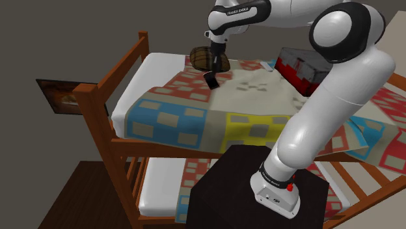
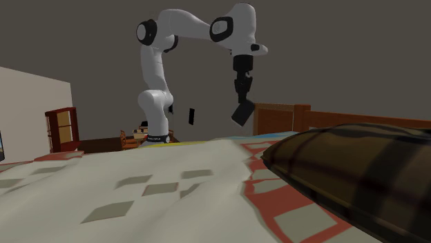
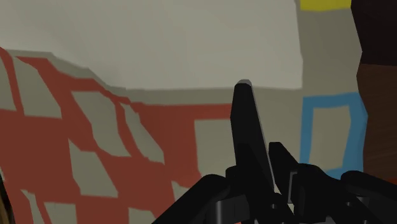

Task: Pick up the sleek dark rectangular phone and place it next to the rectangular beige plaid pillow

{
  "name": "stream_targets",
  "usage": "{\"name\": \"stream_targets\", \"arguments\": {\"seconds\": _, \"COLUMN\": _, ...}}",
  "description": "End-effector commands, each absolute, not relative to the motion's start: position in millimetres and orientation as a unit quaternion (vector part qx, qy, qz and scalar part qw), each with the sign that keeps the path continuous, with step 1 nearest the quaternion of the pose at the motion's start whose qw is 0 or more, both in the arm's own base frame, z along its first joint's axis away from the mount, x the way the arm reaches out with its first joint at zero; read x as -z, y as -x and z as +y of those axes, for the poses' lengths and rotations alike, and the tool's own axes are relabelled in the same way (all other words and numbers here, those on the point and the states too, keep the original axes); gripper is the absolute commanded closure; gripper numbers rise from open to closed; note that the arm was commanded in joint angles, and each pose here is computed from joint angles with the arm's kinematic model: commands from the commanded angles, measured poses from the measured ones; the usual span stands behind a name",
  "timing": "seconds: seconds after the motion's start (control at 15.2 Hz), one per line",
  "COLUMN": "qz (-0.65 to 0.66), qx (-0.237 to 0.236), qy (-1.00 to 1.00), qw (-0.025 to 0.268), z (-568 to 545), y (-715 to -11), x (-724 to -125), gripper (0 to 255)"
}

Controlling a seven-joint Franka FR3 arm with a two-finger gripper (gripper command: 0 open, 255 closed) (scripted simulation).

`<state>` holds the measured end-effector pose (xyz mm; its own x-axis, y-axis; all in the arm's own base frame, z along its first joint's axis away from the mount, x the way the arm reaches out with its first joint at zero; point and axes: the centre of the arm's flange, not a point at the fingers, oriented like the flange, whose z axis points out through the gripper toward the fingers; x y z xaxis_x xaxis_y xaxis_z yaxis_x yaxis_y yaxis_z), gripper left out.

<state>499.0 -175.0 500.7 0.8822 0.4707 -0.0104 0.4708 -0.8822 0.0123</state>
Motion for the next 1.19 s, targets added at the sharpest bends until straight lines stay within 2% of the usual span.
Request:
{"name": "stream_targets", "arguments": {"seconds": 0.0, "qz": 0.243, "qx": 0.004, "qy": -0.97, "qw": 0.007, "z": -174.5, "y": -499.3, "x": -511.6, "gripper": 255}}
{"name": "stream_targets", "arguments": {"seconds": 0.53, "qz": 0.243, "qx": 0.004, "qy": -0.97, "qw": 0.007, "z": -174.5, "y": -499.2, "x": -548.8, "gripper": 255}}
{"name": "stream_targets", "arguments": {"seconds": 1.12, "qz": 0.243, "qx": 0.004, "qy": -0.97, "qw": 0.007, "z": -293.0, "y": -507.4, "x": -548.8, "gripper": 255}}
